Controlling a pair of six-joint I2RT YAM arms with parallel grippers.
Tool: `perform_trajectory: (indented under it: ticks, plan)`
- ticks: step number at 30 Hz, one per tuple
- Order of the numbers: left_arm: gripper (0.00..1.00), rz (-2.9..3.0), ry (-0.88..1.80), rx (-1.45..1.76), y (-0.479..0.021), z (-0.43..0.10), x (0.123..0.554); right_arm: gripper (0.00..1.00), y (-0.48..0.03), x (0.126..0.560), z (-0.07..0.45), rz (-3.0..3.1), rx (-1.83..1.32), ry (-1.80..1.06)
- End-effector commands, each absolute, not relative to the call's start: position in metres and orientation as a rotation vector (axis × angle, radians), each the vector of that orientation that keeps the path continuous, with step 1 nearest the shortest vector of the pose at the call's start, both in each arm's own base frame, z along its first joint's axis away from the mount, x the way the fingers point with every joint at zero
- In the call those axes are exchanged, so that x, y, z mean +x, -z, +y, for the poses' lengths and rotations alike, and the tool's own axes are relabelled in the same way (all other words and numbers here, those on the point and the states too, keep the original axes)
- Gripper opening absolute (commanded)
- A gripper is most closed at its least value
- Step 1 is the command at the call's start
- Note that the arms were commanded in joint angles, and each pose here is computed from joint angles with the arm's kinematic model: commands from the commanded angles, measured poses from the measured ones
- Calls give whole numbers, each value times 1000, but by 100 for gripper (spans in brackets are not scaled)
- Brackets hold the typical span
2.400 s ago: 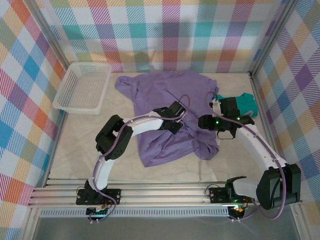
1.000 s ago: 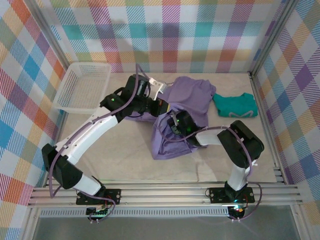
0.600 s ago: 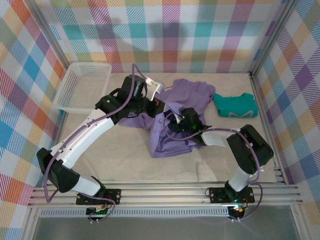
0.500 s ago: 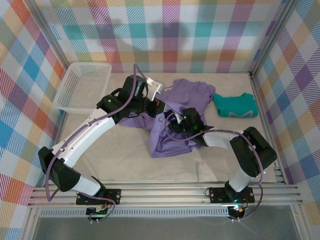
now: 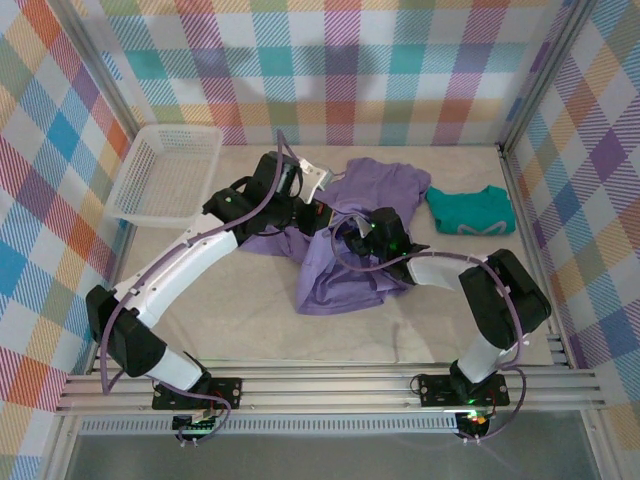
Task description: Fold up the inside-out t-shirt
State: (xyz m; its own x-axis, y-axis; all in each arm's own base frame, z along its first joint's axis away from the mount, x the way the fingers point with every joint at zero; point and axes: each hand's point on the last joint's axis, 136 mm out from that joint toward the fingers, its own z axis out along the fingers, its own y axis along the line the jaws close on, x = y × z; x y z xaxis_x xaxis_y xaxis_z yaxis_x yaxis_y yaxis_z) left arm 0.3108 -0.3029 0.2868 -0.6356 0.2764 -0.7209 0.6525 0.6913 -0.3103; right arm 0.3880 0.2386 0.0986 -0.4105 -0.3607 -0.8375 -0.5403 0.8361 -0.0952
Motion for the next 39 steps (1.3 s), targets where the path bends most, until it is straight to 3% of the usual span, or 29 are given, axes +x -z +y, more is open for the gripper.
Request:
perform_trajectory:
  ticks: [1, 16, 25, 39]
  plan:
    - [0, 2245, 714, 713, -286, -298, 312, 47, -99, 399, 222, 2060, -640, -132]
    - [0, 2156, 983, 682, -327, -322, 299, 41, -95, 419, 263, 1965, -642, -168]
    - [0, 2031, 1134, 644, -385, -324, 284, 40, -92, 412, 277, 1931, -713, -130]
    - [0, 1962, 1119, 771, -385, -316, 261, 41, -89, 432, 260, 2100, -643, -119]
